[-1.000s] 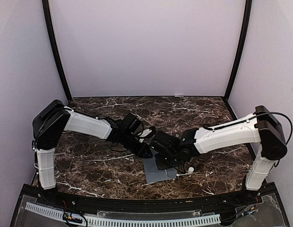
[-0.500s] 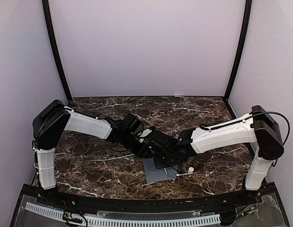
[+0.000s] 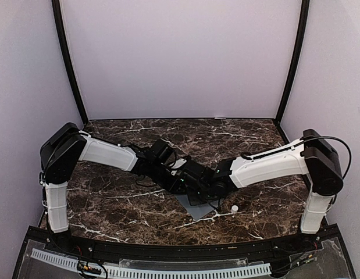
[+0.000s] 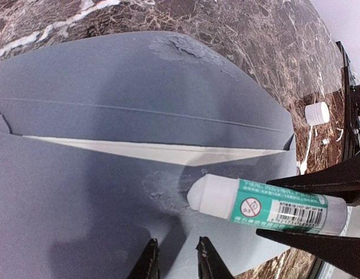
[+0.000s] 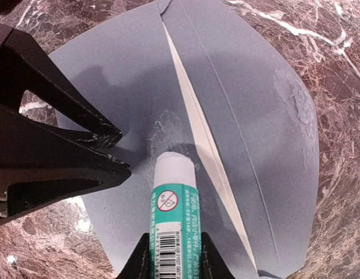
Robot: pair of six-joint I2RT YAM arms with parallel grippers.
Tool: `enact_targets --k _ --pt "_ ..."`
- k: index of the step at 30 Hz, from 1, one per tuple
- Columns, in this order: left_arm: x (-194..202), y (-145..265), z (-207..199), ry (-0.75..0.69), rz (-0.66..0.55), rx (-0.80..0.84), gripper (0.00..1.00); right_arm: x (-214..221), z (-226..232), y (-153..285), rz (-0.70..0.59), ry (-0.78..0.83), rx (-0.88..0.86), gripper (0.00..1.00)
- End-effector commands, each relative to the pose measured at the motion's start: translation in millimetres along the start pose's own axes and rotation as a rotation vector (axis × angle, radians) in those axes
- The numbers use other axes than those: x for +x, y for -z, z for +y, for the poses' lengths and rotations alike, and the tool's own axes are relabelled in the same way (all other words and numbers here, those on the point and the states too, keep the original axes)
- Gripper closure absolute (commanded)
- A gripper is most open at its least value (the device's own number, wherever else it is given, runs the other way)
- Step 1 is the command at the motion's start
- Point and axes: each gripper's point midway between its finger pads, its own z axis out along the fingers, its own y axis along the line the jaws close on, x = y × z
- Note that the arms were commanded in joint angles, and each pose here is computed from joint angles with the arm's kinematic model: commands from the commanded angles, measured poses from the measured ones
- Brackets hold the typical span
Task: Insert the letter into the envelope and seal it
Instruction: Paint the envelope at the center of the board.
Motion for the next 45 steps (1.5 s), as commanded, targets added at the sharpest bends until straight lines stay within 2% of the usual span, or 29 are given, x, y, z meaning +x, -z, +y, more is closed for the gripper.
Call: enact_targets --k 1,9,14,18,21,24,26,31,34,42,45 --pt "18 -7 4 0.023 0.066 -0.002 0.78 -1 -1 -7 0.000 -0.011 0.001 0.96" --pt "10 0 -7 0.036 0.048 0.035 0.78 -8 2 23 -0.023 -0.051 -0.080 0.96" --pt "-20 35 -20 -0.008 -0.064 0.022 0.76 -14 -4 56 -0.054 -0.084 -0.130 0.95" --pt "-41 64 -22 -0.013 -0.156 0.015 0.69 -14 -10 71 -0.060 -0.094 -0.144 0.95" --pt "-52 78 -13 -0.035 -0.194 -0.042 0.55 -12 -16 74 -0.051 -0.083 -0.132 0.95" --pt "-51 76 10 -0.026 -0.151 -0.137 0.40 -10 -18 74 -0.035 -0.074 -0.143 0.95" --pt "-47 68 23 -0.018 -0.111 -0.187 0.36 -9 -17 72 -0.024 -0.073 -0.166 0.95" --pt "-39 45 43 -0.006 -0.034 -0.228 0.34 -11 -13 69 -0.013 -0.065 -0.217 0.95" --pt "-39 37 47 -0.008 -0.017 -0.228 0.28 -12 -10 68 -0.012 -0.057 -0.233 0.95" --pt "-37 22 45 -0.020 -0.003 -0.173 0.29 -6 -2 59 0.018 -0.040 -0.256 0.95" --pt "-33 17 44 -0.021 0.011 -0.158 0.36 -3 -4 56 0.036 -0.025 -0.239 0.95"
